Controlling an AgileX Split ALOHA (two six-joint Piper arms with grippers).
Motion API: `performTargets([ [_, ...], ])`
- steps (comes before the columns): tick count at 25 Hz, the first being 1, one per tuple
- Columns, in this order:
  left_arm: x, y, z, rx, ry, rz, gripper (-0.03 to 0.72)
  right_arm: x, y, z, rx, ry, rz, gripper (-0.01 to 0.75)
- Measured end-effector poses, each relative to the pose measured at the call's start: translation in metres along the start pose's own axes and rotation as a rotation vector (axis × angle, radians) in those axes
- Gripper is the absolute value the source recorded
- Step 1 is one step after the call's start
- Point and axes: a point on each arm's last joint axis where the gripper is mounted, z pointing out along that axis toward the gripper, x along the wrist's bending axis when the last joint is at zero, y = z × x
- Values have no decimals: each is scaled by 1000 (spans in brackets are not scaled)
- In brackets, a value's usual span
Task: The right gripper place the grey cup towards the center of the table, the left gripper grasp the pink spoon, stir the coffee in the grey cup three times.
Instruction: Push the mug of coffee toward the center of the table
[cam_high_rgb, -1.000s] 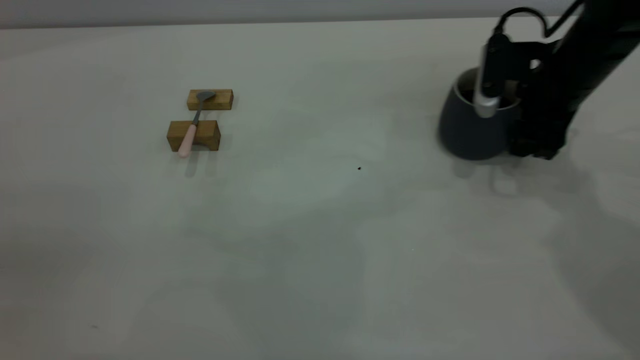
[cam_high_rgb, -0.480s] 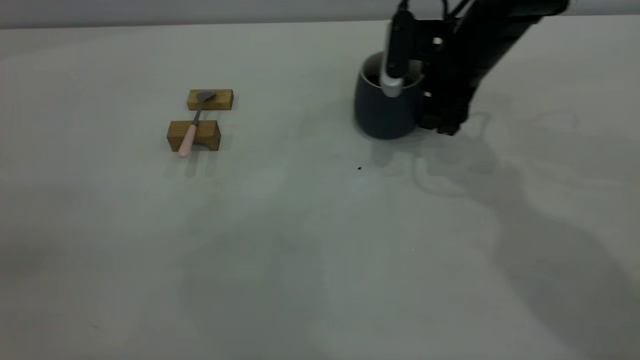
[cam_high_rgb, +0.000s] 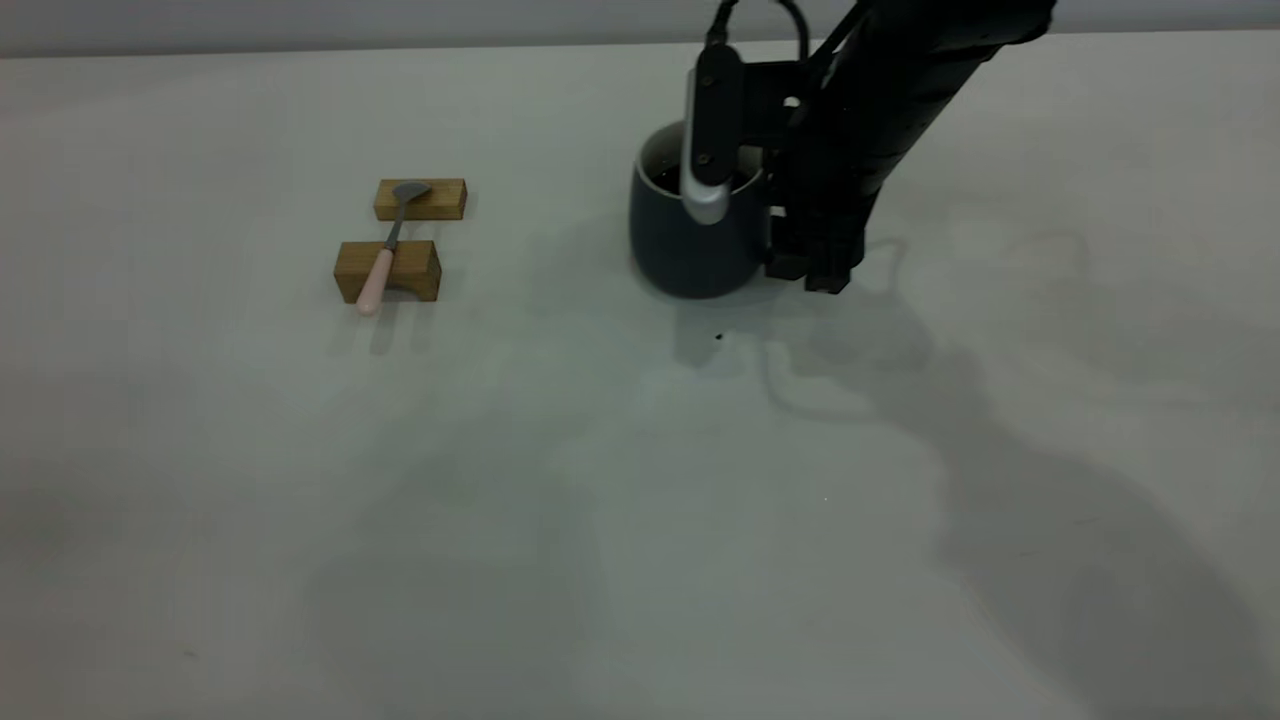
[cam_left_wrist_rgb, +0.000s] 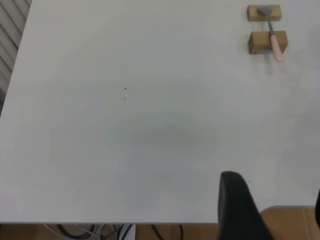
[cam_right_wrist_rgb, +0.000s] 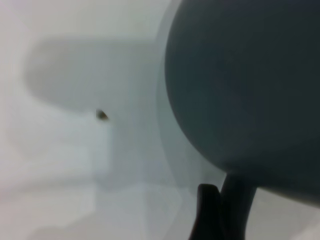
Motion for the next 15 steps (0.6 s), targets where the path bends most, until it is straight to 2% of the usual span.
performTargets([
  [9, 0, 0, 0, 0, 0, 0, 446, 6, 12, -1, -9, 23, -18, 582],
  [11, 0, 0, 0, 0, 0, 0, 446, 3, 8, -6, 0, 51, 26, 582],
  [15, 0, 0, 0, 0, 0, 0, 446, -8, 3, -34, 13, 163, 178, 582],
])
